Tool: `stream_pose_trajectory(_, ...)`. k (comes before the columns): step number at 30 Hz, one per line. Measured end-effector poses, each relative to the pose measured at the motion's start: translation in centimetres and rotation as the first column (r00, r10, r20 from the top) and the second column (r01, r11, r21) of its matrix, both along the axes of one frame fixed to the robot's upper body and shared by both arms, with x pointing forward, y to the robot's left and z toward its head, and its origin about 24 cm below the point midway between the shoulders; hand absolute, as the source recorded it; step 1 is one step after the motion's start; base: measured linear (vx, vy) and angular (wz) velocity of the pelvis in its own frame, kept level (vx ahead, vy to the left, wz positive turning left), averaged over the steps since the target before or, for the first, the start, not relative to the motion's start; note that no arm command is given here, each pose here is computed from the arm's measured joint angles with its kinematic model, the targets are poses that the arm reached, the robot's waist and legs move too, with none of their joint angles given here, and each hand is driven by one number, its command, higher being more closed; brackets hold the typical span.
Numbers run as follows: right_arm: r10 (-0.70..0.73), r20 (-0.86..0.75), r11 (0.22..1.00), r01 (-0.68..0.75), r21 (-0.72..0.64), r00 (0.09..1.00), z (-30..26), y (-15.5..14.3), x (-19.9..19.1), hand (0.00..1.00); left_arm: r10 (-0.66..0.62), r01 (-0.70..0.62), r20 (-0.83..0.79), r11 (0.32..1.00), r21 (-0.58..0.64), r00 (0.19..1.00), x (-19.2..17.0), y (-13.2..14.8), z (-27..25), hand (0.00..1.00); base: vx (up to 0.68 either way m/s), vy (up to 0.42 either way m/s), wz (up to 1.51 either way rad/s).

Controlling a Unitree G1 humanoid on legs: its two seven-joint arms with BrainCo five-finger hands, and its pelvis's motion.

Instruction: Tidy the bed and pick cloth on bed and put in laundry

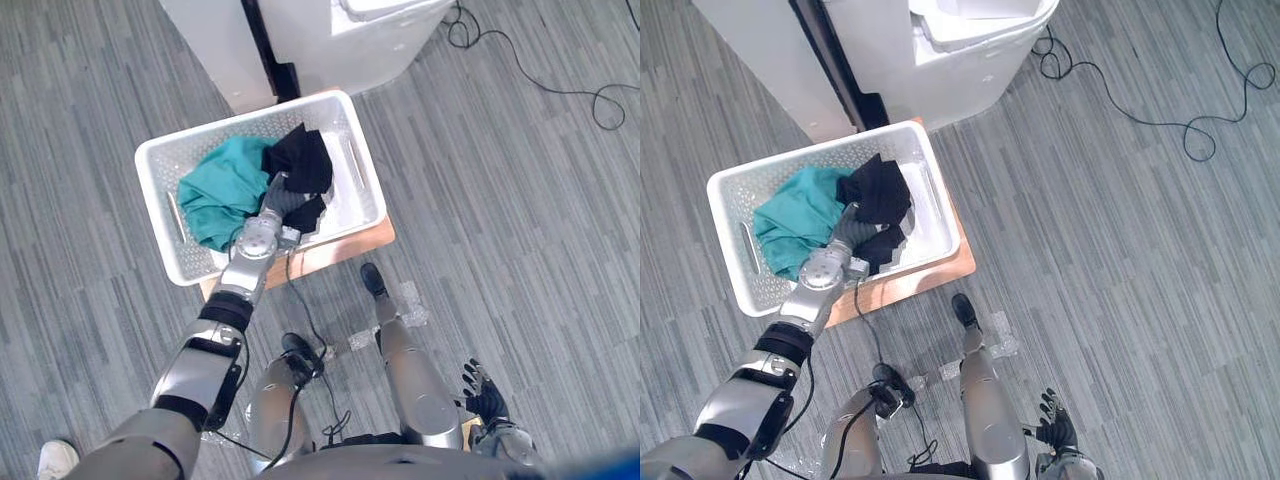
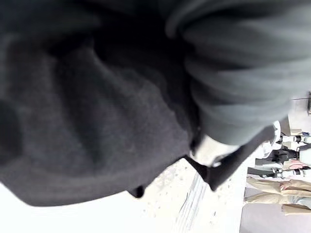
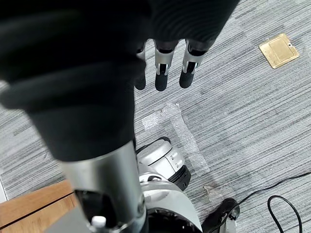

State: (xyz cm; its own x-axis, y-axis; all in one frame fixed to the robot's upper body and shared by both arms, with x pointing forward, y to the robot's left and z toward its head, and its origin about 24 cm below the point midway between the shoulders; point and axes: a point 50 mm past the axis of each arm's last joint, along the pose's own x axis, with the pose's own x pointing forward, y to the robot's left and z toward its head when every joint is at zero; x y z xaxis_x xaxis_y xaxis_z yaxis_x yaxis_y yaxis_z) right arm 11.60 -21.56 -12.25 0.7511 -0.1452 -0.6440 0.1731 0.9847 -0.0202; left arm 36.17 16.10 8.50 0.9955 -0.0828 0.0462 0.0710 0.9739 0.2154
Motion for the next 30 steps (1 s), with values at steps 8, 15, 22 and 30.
stream_pose_trajectory(8,-0.01,-0.015,1.0,0.009,-0.016,1.0,-0.2,0.1,-0.4,0.0,0.033,-0.03,0.053,0.998,-0.055,0.998,-0.1,0.2,0.8,0.0,-0.02,-0.051,-0.01)
stream_pose_trajectory(15,-0.027,-0.061,1.0,0.026,-0.017,0.998,-0.9,0.3,-1.4,0.0,-0.003,0.022,0.149,0.991,-0.128,0.989,-1.0,1.7,2.3,0.0,0.0,-0.059,0.17)
stream_pose_trajectory(22,-0.064,-0.164,0.998,0.061,-0.021,0.984,-2.2,-0.2,-3.3,0.0,-0.006,0.014,0.055,0.99,-0.137,0.998,-2.8,3.6,-0.8,0.0,-0.01,-0.043,0.15)
stream_pose_trajectory(30,-0.101,-0.27,0.995,0.098,-0.026,0.957,-3.0,-0.7,-5.7,0.0,0.061,-0.077,-0.074,0.968,-0.24,0.995,-6.5,6.1,-5.1,0.0,-0.06,-0.043,0.15)
